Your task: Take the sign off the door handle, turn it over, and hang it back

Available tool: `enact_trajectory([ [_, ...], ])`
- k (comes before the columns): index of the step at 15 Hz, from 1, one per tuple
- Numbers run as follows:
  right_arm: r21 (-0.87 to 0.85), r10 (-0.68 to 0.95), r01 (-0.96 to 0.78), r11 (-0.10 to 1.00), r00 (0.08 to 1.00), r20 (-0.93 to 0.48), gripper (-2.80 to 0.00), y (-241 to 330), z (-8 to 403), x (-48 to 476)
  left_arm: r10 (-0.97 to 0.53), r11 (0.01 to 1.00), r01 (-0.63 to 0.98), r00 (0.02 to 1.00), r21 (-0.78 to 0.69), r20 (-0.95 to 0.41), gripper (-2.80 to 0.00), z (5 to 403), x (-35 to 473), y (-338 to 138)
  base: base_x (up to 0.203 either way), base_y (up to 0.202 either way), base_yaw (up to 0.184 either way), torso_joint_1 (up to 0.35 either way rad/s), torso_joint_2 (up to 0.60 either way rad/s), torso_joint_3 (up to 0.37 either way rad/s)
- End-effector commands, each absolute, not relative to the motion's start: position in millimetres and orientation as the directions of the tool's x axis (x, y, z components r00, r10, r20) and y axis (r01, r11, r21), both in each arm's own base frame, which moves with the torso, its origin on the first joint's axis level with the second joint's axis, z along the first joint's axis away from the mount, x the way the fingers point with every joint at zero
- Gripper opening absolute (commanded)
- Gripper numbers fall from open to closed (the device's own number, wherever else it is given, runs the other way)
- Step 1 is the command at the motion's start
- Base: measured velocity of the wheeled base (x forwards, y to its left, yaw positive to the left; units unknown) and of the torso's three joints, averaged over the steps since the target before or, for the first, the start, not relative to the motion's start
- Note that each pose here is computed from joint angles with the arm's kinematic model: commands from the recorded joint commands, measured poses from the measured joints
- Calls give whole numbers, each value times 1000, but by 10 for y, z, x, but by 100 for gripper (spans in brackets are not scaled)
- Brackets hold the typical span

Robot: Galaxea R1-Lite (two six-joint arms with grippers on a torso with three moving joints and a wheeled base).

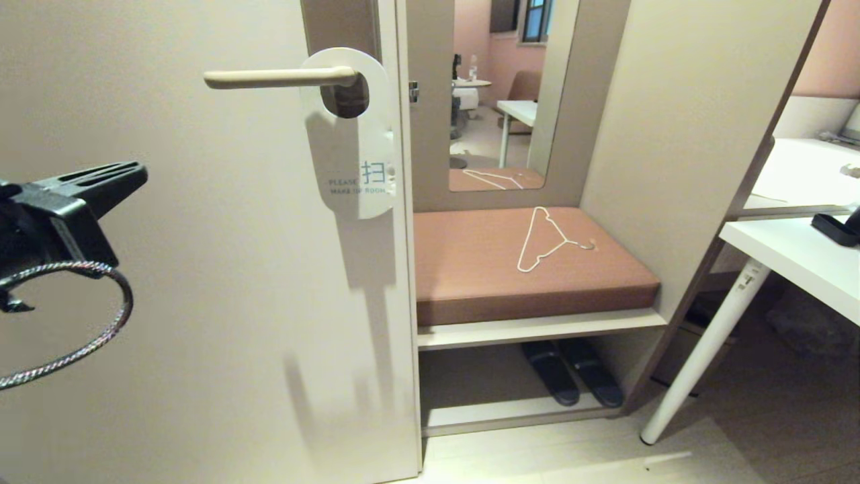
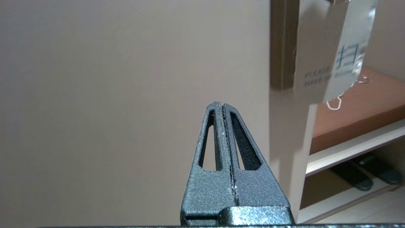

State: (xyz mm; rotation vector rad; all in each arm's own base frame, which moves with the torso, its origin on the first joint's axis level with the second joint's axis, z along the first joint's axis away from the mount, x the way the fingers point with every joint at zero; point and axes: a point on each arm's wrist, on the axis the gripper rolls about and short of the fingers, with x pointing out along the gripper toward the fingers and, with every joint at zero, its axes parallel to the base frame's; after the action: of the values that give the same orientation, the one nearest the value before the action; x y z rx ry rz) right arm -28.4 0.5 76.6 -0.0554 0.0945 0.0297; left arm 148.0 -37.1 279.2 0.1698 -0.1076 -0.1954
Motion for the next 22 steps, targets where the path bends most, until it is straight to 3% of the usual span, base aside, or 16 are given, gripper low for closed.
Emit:
enact_trajectory([
  [1, -54, 28, -33, 998, 995, -95, -280, 5, 768, -285, -188, 971, 164, 973, 176, 131, -280, 2775, 1255, -296, 0, 0, 0, 0, 0, 0],
  [8, -54, 28, -33, 998, 995, -96, -280, 5, 764, -284, -117, 986, 102, 987, 129, 113, -280, 2383, 823, -152, 0, 0, 0, 0, 0, 0],
  [17, -55, 28, -33, 998, 995, -95, -280, 5, 768, -285, -82, 988, 83, 997, 132, -13, -280, 1261, 271, -26, 0, 0, 0, 0, 0, 0],
  [22, -54, 28, -33, 998, 995, -96, -280, 5, 765, -284, -68, 992, 70, 997, 101, -23, -280, 1077, 61, -9, 0, 0, 0, 0, 0, 0],
])
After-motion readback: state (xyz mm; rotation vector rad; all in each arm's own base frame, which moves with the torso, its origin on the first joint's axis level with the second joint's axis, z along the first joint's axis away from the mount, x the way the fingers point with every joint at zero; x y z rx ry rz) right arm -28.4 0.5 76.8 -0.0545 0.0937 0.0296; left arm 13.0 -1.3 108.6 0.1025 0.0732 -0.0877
